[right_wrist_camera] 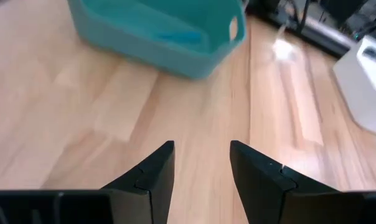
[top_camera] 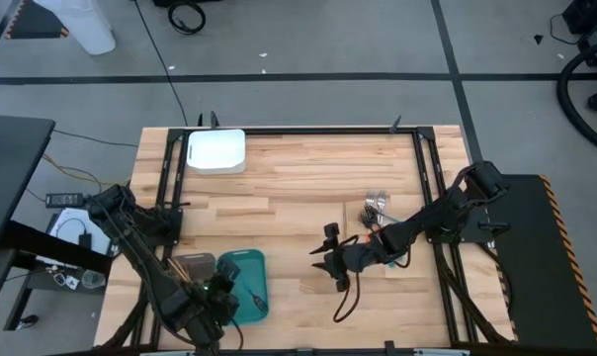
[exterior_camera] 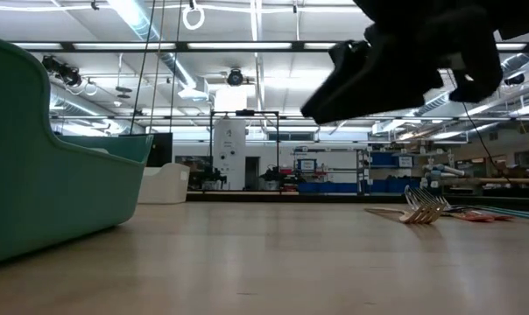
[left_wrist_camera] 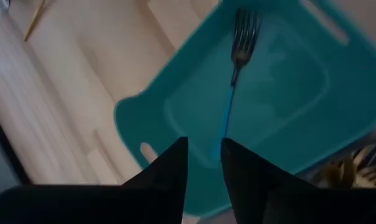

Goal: Sort silverware by color (type)
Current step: Put the blue fork into the green bin

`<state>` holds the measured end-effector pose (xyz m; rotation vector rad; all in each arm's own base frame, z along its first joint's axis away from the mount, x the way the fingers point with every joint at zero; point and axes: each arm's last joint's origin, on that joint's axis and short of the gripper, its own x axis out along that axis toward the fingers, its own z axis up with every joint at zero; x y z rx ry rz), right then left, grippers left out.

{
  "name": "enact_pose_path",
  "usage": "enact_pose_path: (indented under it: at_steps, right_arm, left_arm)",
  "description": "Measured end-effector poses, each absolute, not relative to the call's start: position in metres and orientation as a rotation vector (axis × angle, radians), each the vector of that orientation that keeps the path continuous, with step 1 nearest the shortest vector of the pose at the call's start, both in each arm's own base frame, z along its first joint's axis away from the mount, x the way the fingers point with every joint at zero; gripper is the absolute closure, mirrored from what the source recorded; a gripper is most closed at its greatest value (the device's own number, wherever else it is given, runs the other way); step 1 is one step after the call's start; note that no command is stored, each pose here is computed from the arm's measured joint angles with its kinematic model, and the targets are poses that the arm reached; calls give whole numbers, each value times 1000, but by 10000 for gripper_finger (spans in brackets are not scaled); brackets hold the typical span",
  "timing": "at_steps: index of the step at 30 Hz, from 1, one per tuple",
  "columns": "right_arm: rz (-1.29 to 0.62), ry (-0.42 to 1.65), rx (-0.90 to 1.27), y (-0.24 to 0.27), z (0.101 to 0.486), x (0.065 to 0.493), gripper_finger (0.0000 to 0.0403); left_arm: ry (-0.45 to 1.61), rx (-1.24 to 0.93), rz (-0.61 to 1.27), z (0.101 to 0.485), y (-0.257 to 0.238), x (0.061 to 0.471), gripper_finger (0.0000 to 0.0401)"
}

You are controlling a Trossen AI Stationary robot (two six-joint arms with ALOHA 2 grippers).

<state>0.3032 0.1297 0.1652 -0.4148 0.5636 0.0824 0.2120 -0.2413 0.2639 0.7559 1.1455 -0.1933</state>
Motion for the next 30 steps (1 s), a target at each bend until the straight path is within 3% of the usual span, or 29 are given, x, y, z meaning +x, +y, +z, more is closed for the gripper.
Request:
enact_pose_path:
  at_steps: [21, 30]
  right_arm:
    - [-219, 1254, -76, 59, 182, 251, 239]
    - [-329, 1456, 228, 36, 178, 239, 239]
  left_arm:
    - [1097, 768, -161, 265, -242, 214, 298]
    - [1053, 758, -143, 266, -244, 217, 298]
